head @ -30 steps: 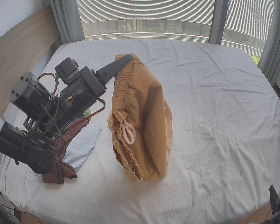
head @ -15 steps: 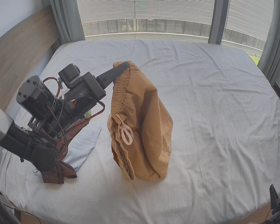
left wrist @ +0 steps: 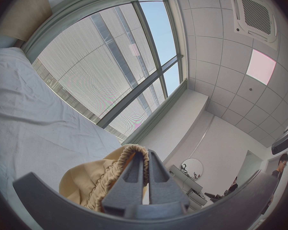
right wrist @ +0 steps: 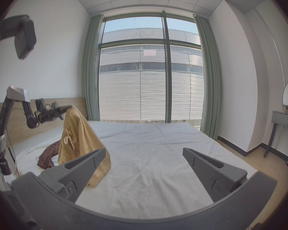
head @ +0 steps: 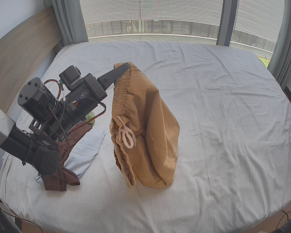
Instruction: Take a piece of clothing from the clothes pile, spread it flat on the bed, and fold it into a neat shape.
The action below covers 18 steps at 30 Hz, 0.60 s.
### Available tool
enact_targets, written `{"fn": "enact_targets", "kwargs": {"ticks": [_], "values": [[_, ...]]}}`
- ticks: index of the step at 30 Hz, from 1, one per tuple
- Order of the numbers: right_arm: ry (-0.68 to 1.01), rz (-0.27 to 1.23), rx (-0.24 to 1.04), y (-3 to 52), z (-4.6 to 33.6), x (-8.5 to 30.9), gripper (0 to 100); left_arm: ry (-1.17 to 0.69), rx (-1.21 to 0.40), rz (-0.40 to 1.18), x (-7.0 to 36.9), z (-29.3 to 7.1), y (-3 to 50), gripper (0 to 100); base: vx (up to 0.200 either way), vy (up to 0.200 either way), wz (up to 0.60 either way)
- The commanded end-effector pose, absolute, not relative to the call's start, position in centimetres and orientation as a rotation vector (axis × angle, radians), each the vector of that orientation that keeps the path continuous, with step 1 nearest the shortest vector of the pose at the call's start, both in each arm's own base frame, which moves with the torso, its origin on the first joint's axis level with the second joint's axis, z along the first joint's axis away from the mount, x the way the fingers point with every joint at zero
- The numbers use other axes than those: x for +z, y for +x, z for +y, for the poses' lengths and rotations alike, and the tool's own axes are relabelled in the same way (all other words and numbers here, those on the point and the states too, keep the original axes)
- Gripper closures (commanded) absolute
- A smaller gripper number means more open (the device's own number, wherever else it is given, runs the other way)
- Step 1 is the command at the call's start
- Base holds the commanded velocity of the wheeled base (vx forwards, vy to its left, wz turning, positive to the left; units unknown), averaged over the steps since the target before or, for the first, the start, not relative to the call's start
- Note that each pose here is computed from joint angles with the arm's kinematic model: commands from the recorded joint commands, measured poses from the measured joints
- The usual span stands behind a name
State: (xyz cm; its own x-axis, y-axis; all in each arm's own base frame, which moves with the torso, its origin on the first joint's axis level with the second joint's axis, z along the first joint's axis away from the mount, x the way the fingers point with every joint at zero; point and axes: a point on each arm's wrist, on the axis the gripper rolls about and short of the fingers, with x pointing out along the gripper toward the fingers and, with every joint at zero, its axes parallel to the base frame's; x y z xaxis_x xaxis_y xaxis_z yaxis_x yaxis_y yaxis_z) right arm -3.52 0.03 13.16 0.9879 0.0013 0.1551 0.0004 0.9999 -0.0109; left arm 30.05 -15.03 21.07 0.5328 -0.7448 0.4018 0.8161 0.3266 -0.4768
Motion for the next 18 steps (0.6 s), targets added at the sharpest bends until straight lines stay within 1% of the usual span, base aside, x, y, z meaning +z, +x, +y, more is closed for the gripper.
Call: {"fn": "enact_targets", "kwargs": {"ticks": [1, 2, 4, 5, 6, 7, 9, 11, 12, 13, 15, 16, 18], "values": [[-0.011, -0.096, 0.093, -1.4, 0.1, 18.7, 0, -0.695, -1.021, -0.125, 21.2, -14.8, 30.0, 100, 0.000, 0.000, 0.00], [-0.011, -0.088, 0.102, -1.2, 0.1, 18.8, 0, -0.694, -1.020, -0.128, 21.3, -14.8, 30.0, 100, 0.000, 0.000, 0.00], [0.006, -0.039, 0.223, -0.1, 0.3, 19.7, 0, -0.693, -1.010, -0.133, 21.3, -14.4, 30.2, 100, 0.000, 0.000, 0.00], [0.016, -0.024, 0.261, 0.3, 0.4, 20.0, 0, -0.693, -1.008, -0.132, 21.3, -14.4, 30.2, 100, 0.000, 0.000, 0.00], [0.019, -0.019, 0.269, 0.4, 0.4, 20.0, 0, -0.693, -1.008, -0.132, 21.3, -14.4, 30.2, 100, 0.000, 0.000, 0.00], [0.068, 0.042, 0.341, 1.9, 0.7, 20.8, 0, -0.691, -1.006, -0.140, 21.4, -14.3, 30.3, 100, 0.000, 0.000, 0.00], [0.104, 0.074, 0.379, 2.8, 0.9, 21.4, 0, -0.692, -1.008, -0.139, 21.5, -14.3, 30.3, 100, 0.000, 0.000, 0.00], [0.151, 0.106, 0.525, 3.8, 1.5, 22.4, 0, -0.693, -1.010, -0.146, 21.7, -14.2, 30.2, 100, 0.000, 0.000, 0.00], [0.159, 0.113, 0.573, 4.0, 1.7, 22.6, 0, -0.693, -1.010, -0.146, 21.7, -14.2, 30.2, 100, 0.000, 0.000, 0.00], [0.163, 0.114, 0.604, 4.2, 1.9, 22.9, 0, -0.693, -1.011, -0.149, 21.8, -14.2, 30.2, 100, 0.000, 0.000, 0.00], [0.164, 0.113, 0.605, 4.2, 1.9, 23.0, 0, -0.693, -1.011, -0.147, 21.8, -14.2, 30.2, 100, 0.000, 0.000, 0.00], [0.166, 0.126, 0.613, 5.5, 2.3, 23.8, 0, -0.692, -1.012, -0.152, 21.9, -14.3, 30.3, 100, 0.000, 0.000, 0.00], [0.166, 0.132, 0.619, 6.5, 2.6, 24.2, 0, -0.692, -1.010, -0.146, 21.6, -14.3, 30.5, 100, 0.000, 0.000, 0.00]]}}
